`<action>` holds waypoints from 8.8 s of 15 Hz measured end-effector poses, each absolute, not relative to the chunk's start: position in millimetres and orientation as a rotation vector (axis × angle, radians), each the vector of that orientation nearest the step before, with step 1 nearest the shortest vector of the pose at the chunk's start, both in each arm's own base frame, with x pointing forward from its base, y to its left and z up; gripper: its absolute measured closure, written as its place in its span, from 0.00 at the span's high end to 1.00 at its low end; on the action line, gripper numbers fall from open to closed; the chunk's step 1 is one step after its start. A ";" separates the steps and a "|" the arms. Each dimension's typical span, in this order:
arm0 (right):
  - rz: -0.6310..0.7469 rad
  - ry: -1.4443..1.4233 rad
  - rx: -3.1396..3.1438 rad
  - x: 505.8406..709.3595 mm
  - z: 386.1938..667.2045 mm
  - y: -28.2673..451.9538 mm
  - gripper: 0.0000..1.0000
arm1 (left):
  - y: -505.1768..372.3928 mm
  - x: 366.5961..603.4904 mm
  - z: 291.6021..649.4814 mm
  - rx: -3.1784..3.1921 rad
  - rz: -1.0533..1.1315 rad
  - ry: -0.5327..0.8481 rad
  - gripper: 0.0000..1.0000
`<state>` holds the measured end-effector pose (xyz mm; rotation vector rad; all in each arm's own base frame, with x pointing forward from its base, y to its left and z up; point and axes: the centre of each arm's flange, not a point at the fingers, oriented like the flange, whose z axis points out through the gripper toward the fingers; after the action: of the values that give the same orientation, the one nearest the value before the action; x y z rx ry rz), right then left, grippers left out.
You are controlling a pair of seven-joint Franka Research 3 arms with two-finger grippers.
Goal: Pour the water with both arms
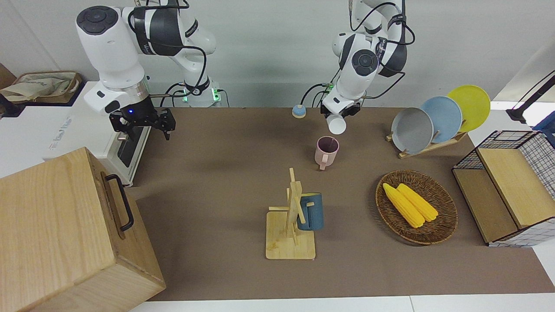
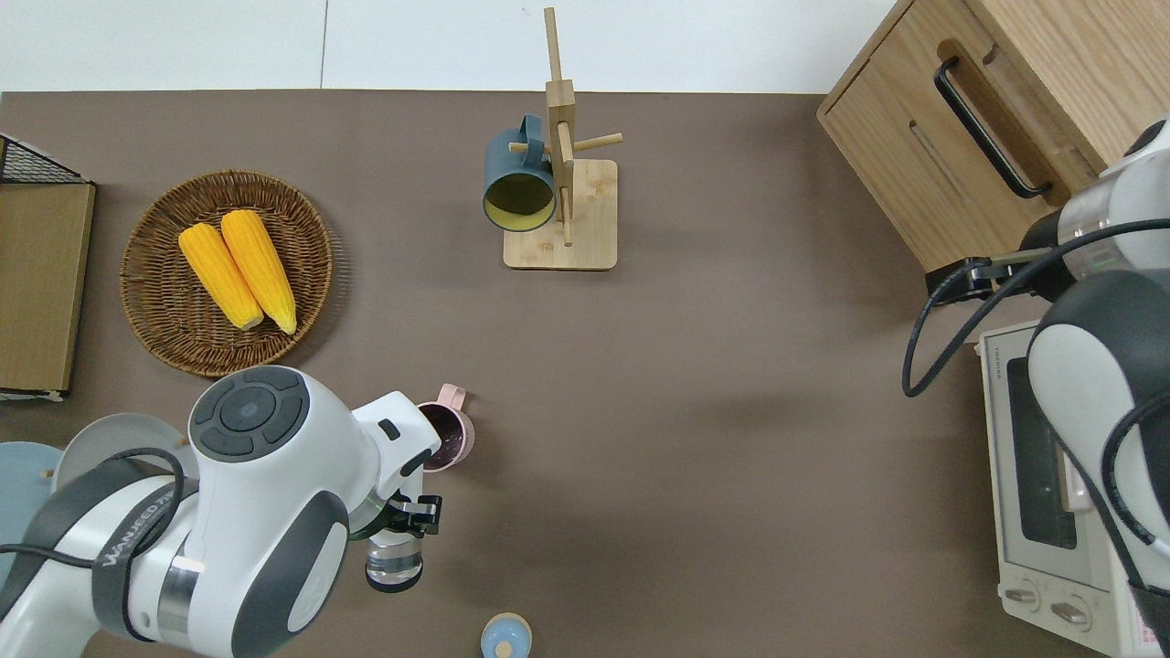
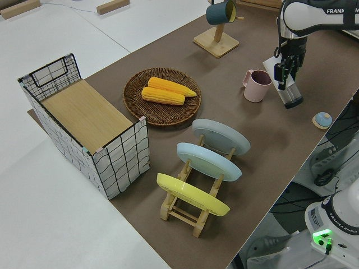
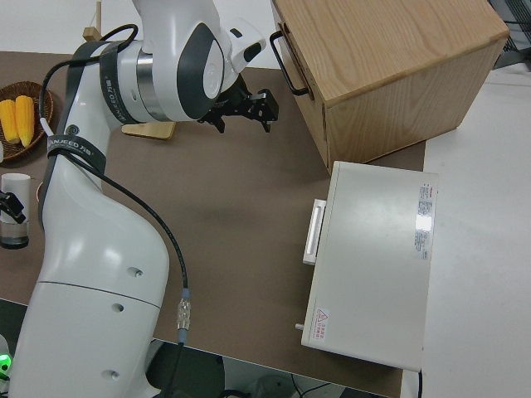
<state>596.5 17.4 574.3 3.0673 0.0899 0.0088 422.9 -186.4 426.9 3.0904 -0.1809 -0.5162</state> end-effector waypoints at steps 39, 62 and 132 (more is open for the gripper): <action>0.192 0.082 3.112 594.6 636.0 24.7 1.00 | -190.6 408.8 445.0 3.110 -0.395 -0.153 0.63; 0.192 0.082 3.112 594.6 636.0 24.7 0.99 | -155.1 404.4 451.6 3.056 0.114 0.093 0.63; 0.192 0.082 3.112 594.6 636.0 24.7 1.00 | 299.5 569.1 589.4 2.948 0.998 0.204 0.63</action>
<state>594.6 24.7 636.0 3.1124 0.0823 0.1922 569.1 299.5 589.4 2.9485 0.2036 0.9977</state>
